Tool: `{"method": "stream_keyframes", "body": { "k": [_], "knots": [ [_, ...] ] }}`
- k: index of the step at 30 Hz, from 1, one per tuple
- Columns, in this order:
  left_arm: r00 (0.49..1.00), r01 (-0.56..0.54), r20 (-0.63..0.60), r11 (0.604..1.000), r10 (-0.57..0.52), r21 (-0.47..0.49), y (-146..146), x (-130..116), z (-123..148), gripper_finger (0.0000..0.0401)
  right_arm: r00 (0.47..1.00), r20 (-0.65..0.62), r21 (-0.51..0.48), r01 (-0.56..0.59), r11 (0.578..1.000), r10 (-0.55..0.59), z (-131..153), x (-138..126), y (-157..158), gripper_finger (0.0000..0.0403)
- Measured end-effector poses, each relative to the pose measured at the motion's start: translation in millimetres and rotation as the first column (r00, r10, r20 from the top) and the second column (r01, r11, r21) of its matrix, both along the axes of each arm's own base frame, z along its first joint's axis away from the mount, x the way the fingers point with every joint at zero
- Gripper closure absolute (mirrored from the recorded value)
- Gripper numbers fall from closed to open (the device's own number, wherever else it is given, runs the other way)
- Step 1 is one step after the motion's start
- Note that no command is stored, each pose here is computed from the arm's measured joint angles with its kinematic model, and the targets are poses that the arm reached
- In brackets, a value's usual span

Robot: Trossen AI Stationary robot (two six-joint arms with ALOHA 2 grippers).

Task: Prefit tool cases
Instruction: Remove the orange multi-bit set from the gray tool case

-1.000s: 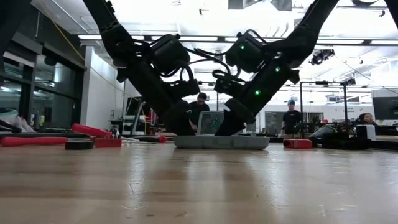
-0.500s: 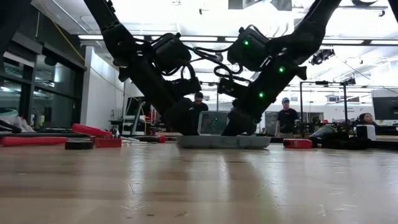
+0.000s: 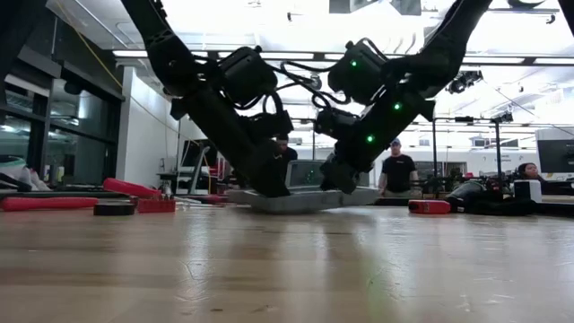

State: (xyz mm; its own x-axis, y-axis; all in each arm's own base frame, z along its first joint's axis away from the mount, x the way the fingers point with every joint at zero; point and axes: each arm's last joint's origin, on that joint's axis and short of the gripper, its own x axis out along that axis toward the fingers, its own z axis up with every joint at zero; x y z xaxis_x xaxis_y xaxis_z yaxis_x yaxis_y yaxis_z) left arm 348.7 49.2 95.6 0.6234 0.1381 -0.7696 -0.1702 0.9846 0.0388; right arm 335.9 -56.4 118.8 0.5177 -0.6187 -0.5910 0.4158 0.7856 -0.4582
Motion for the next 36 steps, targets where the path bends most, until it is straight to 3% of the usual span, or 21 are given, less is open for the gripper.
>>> {"method": "stream_keyframes", "body": {
  "k": [12,20,26,31,36],
  "knots": [
    [0.998,0.057,0.022,0.998,-0.057,-0.017,-6,2,0,0.0274,0.991,-0.02,0.104,-0.128,0.986,0.131,1,-1,11,0.0403],
    [0.987,0.159,0.028,0.981,-0.157,-0.109,-24,3,0,0.0274,0.983,-0.01,0.189,-0.18,0.965,0.185,34,-15,24,0.0403],
    [0.986,0.168,0.035,0.983,-0.166,-0.079,-35,2,8,0.0275,0.961,-0.021,0.351,-0.25,0.902,0.275,30,-19,41,0.0402],
    [0.984,0.174,0.039,0.984,-0.172,-0.033,-38,0,18,0.0275,0.954,-0.053,0.362,-0.258,0.896,0.296,21,-18,48,0.0399],
    [0.988,0.152,0.025,0.988,-0.152,0.016,-40,-2,22,0.0275,0.933,-0.057,0.356,-0.314,0.88,0.356,21,-17,54,0.035]
  ]
}}
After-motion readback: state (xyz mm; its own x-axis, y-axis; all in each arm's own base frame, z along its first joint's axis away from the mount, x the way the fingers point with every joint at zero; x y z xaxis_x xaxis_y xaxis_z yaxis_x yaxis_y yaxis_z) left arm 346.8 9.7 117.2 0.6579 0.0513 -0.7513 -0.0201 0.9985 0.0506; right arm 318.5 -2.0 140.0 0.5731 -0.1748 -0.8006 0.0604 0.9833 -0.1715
